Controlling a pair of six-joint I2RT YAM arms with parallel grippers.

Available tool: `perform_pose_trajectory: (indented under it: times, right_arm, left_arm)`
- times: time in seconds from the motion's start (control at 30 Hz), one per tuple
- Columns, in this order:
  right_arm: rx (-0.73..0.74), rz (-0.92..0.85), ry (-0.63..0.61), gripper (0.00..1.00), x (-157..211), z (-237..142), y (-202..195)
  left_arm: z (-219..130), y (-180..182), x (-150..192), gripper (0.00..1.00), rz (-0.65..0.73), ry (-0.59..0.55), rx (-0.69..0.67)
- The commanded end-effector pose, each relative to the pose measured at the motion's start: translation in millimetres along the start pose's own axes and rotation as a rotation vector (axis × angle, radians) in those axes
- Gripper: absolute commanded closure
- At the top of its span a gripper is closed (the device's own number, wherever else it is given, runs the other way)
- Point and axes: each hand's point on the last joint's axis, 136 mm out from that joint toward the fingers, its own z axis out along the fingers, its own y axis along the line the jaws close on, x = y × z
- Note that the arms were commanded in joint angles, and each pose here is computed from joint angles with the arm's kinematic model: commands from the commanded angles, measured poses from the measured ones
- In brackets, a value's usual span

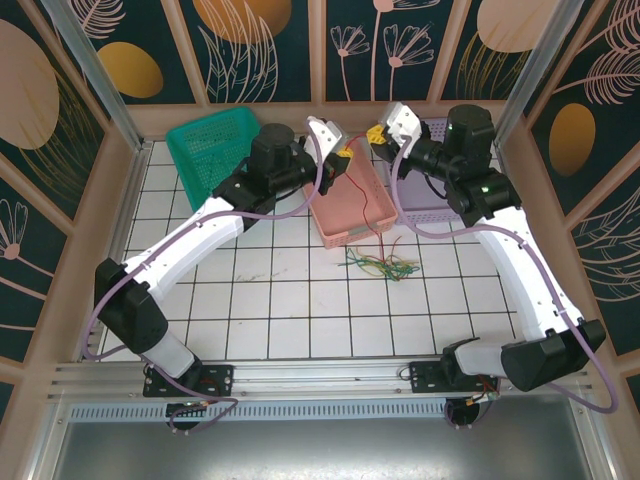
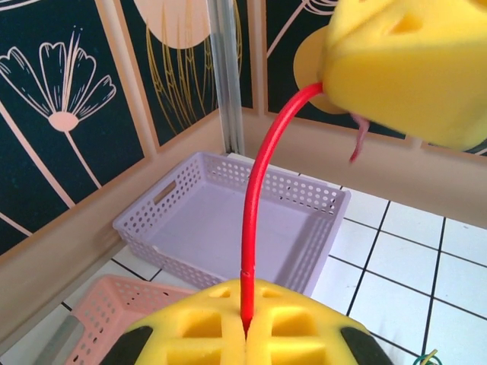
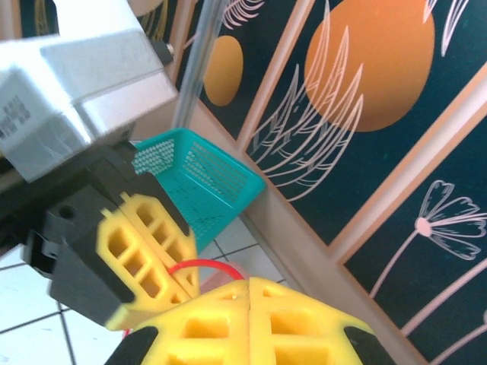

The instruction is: Untangle the cables

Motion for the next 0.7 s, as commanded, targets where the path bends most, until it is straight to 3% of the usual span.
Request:
perform_pose_trajectory:
  times: [0.0, 0.03, 0.07, 0.13, 0.27, 0.4, 0.53, 0.67]
  right_arm:
    - [0.086, -0.11, -0.063, 1.0, -22, -11, -14]
    - [0.096, -0.096, -0.081, 0.98, -27, -12, -16]
    - [0.112, -0.072, -0.092, 0.8, -30, -12, -19]
    - [0.201, 0.039, -0.116, 0.57, -39, -17, -37]
    - [0.315, 0.427, -0.208, 0.41, -56, -39, -65]
    - [0.301, 1.008, -0.242, 0.4, -52, -41, -71]
    - [0.132, 1.675, -0.282, 0.42, -42, -17, -52]
    - [-0.043, 2.149, -0.297, 0.42, -36, 21, -22]
  left_arm:
    - [-11, 0, -15, 1.0, -0.072, -0.01, -0.009]
    - [-12, 0, -16, 1.0, -0.097, -0.011, -0.008]
    - [-13, 2, -17, 1.0, -0.127, -0.01, -0.011]
    - [-12, 8, -18, 1.0, -0.188, -0.004, -0.02]
    - [-10, 24, -16, 1.0, -0.296, 0.028, -0.075]
    - [-10, 25, -18, 1.0, -0.337, 0.026, -0.081]
    - [-11, 24, -13, 1.0, -0.34, 0.041, -0.081]
    - [-11, 25, -7, 1.0, -0.335, 0.052, -0.089]
